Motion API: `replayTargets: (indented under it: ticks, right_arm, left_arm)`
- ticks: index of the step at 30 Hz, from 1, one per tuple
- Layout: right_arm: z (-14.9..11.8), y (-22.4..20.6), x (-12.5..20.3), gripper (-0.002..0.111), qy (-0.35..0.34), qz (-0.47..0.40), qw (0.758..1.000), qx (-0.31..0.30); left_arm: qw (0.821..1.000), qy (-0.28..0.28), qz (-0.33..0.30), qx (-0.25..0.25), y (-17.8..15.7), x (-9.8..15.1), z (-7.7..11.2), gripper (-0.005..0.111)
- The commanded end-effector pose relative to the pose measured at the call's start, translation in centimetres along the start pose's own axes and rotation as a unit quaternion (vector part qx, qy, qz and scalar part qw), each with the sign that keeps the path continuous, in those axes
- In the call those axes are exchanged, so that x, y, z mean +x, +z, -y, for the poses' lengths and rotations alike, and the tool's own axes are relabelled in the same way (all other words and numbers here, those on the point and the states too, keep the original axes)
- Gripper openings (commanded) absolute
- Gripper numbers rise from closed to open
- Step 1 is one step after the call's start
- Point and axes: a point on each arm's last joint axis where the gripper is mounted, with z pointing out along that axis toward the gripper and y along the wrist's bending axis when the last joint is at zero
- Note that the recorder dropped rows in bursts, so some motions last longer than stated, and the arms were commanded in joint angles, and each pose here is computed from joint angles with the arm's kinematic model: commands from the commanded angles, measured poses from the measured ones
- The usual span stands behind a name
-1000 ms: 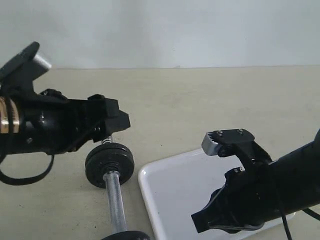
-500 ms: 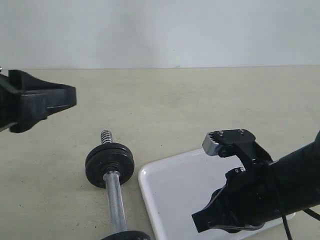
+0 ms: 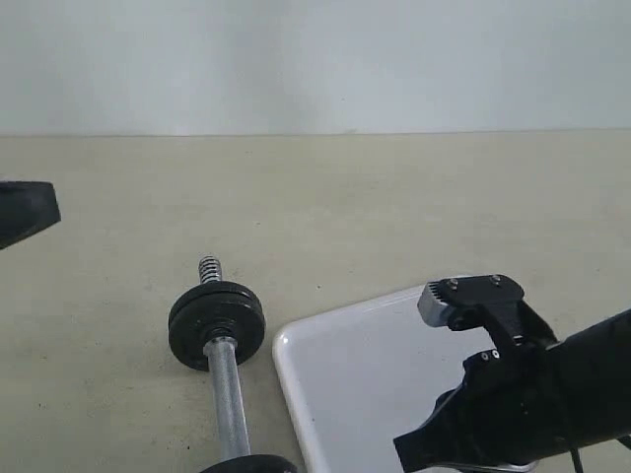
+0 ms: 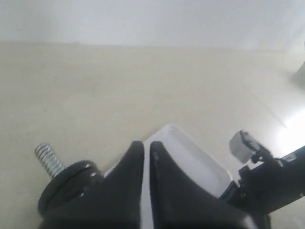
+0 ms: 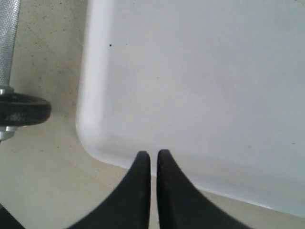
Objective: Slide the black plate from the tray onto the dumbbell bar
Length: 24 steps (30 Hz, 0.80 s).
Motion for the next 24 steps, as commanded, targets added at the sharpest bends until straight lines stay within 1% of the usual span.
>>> replayTargets:
  ticks: [1,3,4,7,8,11,13,15,17,19,21,22,24]
  right_arm:
    - [0.2,-0.1,-0.1,0.001,0.003,0.012,1.0,0.01]
    - [0.3,-0.1,-0.2,0.001,0.005,0.018,1.0,0.015]
    - [0.3,-0.1,-0.2,0.001,0.008,0.019,1.0,0.015]
    - [0.3,-0.1,-0.2,0.001,0.009,0.02,1.0,0.015]
    - [0.3,-0.1,-0.2,0.001,0.009,0.02,1.0,0.015]
    - [0.3,-0.1,-0.2,0.001,0.01,0.02,1.0,0.015]
    - [0.3,-0.1,-0.2,0.001,0.011,0.02,1.0,0.014]
    - [0.3,-0.1,-0.2,0.001,0.011,0.019,1.0,0.013]
    - [0.2,-0.1,-0.2,0.001,0.011,0.017,1.0,0.011]
    - [0.2,-0.1,-0.1,0.001,0.011,0.017,1.0,0.011]
    - [0.2,-0.1,-0.1,0.001,0.01,0.016,1.0,0.01]
    - [0.2,-0.1,-0.1,0.001,0.01,0.016,1.0,0.009]
    - [0.2,-0.1,-0.1,0.001,0.01,0.016,1.0,0.009]
  left_arm:
    - [0.995,-0.015,0.082,0.047,-1.8,0.7,-0.1,0.004]
    - [0.988,-0.025,0.134,0.075,-2.9,1.6,-0.4,0.004]
    - [0.981,-0.026,0.168,0.093,-3.5,2.0,-0.5,0.004]
    - [0.953,-0.029,0.265,0.142,-5.1,2.8,-0.8,0.004]
    - [0.945,-0.028,0.288,0.154,-5.6,2.9,-0.8,0.004]
    - [0.912,-0.022,0.364,0.19,-7.4,3.1,-0.8,0.004]
    - [0.891,-0.018,0.402,0.208,-8.5,3.3,-0.8,0.004]
    - [0.878,-0.017,0.425,0.218,-9.3,3.5,-0.9,0.004]
    - [0.869,-0.017,0.44,0.224,-9.9,3.8,-1.1,0.004]
    - [0.873,-0.017,0.434,0.222,-9.7,4.0,-1.2,0.004]
    - [0.866,-0.024,0.442,0.234,-9.8,4.1,-1.1,0.004]
    - [0.864,-0.017,0.443,0.237,-9.8,4.2,-1.1,0.004]
    - [0.869,0.009,0.436,0.236,-9.5,4.6,-0.9,0.004]
